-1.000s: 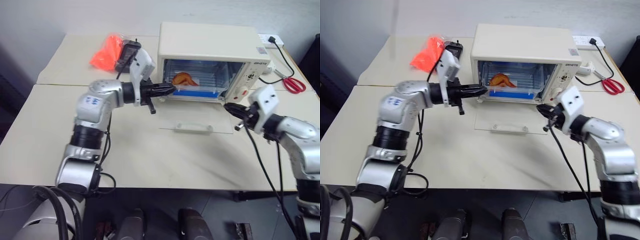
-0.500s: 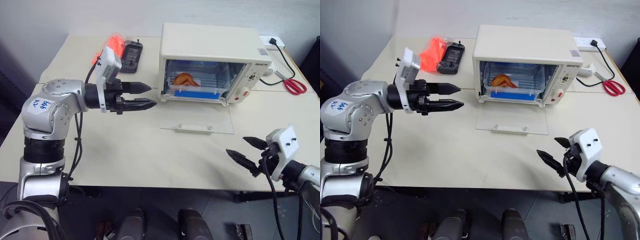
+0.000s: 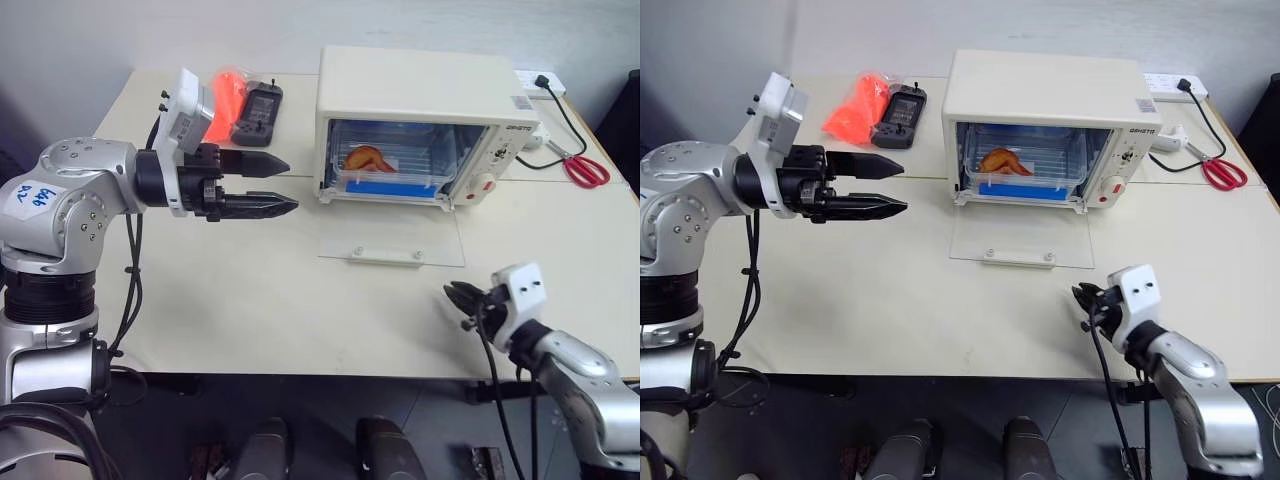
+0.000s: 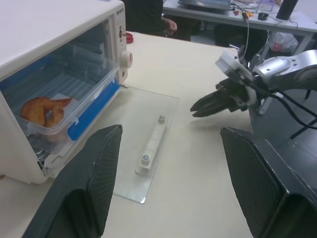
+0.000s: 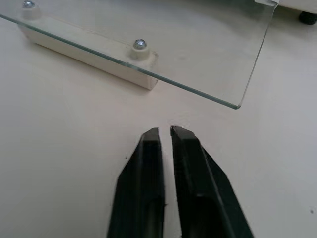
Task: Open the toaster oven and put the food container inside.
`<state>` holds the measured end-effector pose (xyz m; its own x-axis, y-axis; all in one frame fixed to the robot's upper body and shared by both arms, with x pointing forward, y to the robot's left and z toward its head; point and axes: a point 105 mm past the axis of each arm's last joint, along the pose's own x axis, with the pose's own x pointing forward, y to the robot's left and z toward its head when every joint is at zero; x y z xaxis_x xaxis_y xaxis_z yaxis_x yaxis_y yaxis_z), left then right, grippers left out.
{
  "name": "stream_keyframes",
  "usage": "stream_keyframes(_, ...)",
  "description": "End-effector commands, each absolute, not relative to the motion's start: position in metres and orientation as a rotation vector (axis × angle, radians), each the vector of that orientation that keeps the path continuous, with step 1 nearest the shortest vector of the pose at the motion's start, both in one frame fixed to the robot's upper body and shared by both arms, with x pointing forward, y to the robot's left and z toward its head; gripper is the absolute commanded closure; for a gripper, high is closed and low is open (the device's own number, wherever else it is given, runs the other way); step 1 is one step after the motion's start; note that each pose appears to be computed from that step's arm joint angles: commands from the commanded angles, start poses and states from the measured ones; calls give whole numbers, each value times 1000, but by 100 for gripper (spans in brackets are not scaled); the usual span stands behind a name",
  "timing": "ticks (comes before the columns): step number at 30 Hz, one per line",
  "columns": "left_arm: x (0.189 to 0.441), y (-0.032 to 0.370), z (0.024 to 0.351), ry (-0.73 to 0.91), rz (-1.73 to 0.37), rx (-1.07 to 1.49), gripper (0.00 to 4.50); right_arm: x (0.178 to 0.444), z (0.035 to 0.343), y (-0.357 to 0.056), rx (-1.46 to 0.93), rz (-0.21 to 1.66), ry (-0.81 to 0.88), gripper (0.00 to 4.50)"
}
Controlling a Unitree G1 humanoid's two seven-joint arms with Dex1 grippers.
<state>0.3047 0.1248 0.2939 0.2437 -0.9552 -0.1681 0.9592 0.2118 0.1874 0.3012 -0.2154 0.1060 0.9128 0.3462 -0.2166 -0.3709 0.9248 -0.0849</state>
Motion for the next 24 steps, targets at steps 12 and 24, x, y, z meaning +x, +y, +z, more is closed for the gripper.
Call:
stream_keyframes(12, 299, 127, 306, -48, -1316, 335, 113, 339, 158, -214, -173, 359, -15, 413)
stream_keyframes(24, 307, 129, 304, -55, -1287, 309, 113, 383, 236, -218, -193, 345, -194, 413)
